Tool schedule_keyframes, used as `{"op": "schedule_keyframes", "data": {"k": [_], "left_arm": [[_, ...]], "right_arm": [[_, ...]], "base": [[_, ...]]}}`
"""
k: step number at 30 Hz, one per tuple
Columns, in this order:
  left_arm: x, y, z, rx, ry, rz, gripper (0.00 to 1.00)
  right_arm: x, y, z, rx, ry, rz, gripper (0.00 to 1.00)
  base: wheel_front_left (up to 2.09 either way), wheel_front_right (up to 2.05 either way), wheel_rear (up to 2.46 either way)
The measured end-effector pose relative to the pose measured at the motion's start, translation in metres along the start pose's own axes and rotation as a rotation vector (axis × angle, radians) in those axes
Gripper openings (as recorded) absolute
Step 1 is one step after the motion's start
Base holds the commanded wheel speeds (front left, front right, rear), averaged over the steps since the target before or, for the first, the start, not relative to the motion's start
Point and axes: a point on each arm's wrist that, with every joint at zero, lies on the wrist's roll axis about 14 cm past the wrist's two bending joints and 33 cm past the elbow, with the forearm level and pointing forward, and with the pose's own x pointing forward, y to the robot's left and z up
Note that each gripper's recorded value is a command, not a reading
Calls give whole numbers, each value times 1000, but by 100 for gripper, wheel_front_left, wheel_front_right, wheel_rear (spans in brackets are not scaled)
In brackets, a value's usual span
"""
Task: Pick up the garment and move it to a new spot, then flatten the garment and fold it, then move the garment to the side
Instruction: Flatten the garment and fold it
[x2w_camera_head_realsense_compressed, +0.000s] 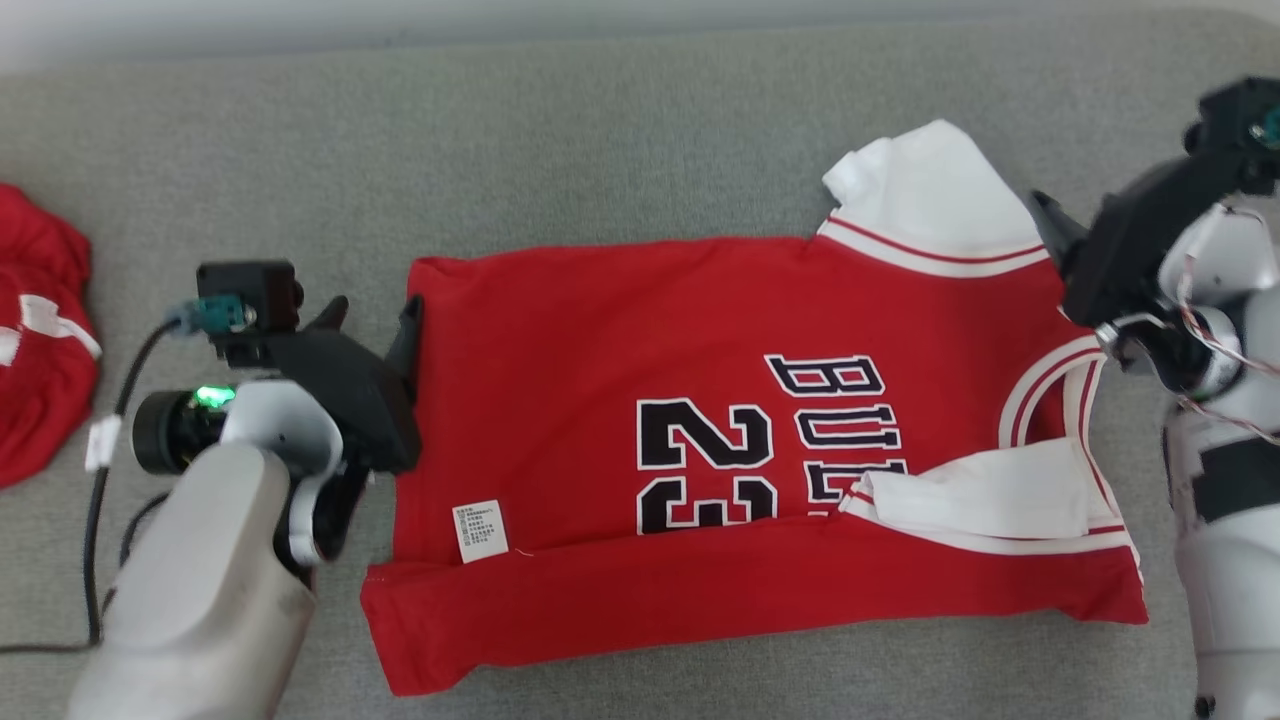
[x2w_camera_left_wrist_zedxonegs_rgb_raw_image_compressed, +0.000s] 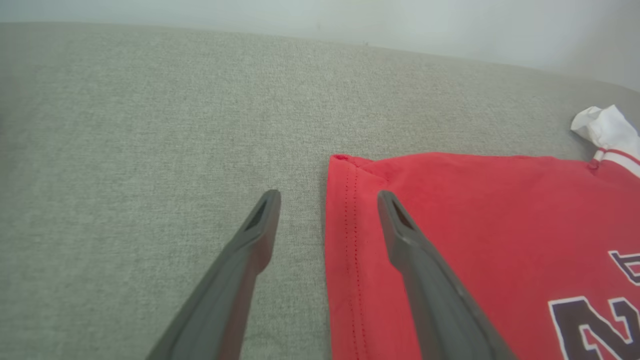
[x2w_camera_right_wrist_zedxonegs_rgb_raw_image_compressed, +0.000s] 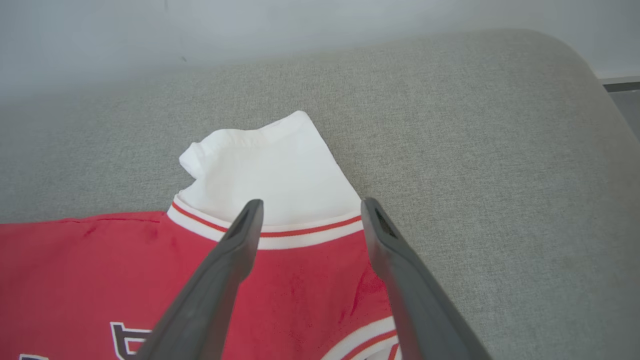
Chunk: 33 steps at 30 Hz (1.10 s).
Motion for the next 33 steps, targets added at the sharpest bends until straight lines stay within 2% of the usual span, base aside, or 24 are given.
{"op": "schedule_keyframes", "data": {"k": [5,11,17,24,25,27,28,33], "left_arm": [[29,4,8,14,37,-1,100],[52,3,-10,15,146,-14,100],[55,7,-26,51,241,-7,100],[60,11,-30,112,279,-14,100],[62,10,-31,120,284,-21,78],[65,9,-31,126,291,-30,18],[67,10,-31,128,295,-31,0],[79,15,-31,122,313,-17,0]], "right_arm": [[26,14,13,-56,2,15,100],[53,17,3,-80,39,17,100],[64,12,-5,-94,63,10,100],[71,8,-1,-105,62,0,100],[73,8,-2,-105,68,-2,100],[76,5,-4,-105,77,-7,100],[78,4,-3,-103,79,-10,100],[90,-3,-4,-106,90,-27,100]], "base": [[0,0,0],[0,0,0],[0,0,0],[0,0,0],[0,0,0],[0,0,0],[0,0,0],[0,0,0]]}}
